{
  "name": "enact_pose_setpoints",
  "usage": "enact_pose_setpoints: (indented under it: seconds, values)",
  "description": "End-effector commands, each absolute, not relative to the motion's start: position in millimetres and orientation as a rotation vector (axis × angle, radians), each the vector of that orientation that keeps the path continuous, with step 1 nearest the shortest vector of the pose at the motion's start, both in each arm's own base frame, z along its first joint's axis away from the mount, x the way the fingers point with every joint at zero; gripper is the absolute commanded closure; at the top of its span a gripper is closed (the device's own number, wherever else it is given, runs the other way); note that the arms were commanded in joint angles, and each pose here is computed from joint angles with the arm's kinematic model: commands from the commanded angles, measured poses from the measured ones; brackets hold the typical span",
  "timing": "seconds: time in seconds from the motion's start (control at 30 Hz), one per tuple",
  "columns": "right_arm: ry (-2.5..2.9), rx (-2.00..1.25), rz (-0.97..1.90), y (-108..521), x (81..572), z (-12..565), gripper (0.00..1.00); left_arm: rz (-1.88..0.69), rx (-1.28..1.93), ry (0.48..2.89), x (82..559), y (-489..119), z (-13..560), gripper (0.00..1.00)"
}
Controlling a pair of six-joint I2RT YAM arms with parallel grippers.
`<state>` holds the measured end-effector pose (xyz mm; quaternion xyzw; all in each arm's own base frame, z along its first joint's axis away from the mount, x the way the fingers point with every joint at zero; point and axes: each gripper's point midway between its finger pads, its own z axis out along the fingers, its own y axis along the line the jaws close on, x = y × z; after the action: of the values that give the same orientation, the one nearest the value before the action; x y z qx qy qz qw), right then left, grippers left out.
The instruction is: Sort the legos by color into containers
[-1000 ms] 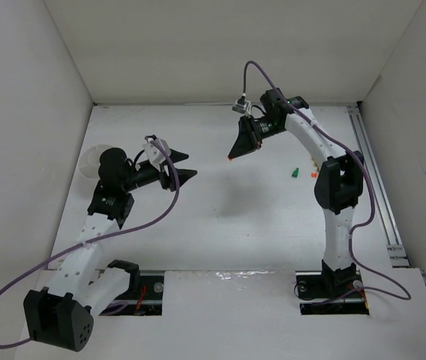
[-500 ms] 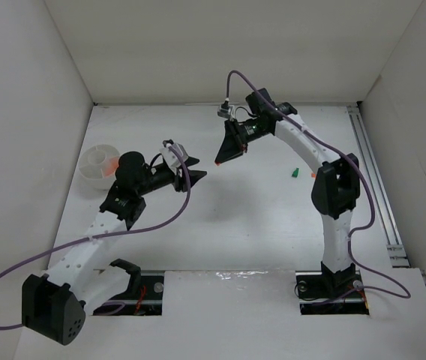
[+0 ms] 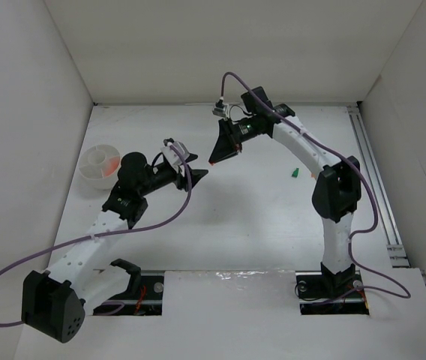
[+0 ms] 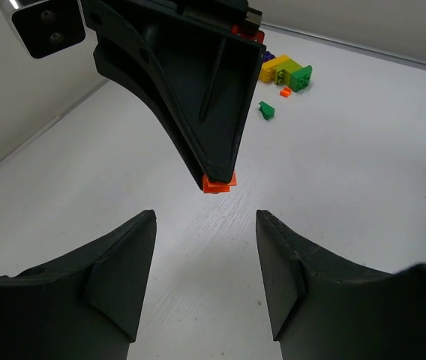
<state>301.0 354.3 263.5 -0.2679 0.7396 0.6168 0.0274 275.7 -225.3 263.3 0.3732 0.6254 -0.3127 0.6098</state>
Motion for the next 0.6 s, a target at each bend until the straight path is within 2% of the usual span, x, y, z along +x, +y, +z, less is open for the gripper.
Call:
enact_pose_setpoints:
  seconds: [0.0,0.4,0.57]
  values:
    - [2.162,-0.906,1.858,358.5,295.1,297.9,0.91,-0.738,0.856,1.396,274.9,-230.8,271.4,0.48]
    - [2.133,-0.938,1.849,364.7,289.1,307.5,0.91,-0.753,0.856,1.397,273.9,-234.3,268.3,0.48]
    - [2.117,-0.954,1.838,366.9,285.8,313.1,0.91,-0.762,0.863,1.403,273.8,-235.7,265.4,0.52]
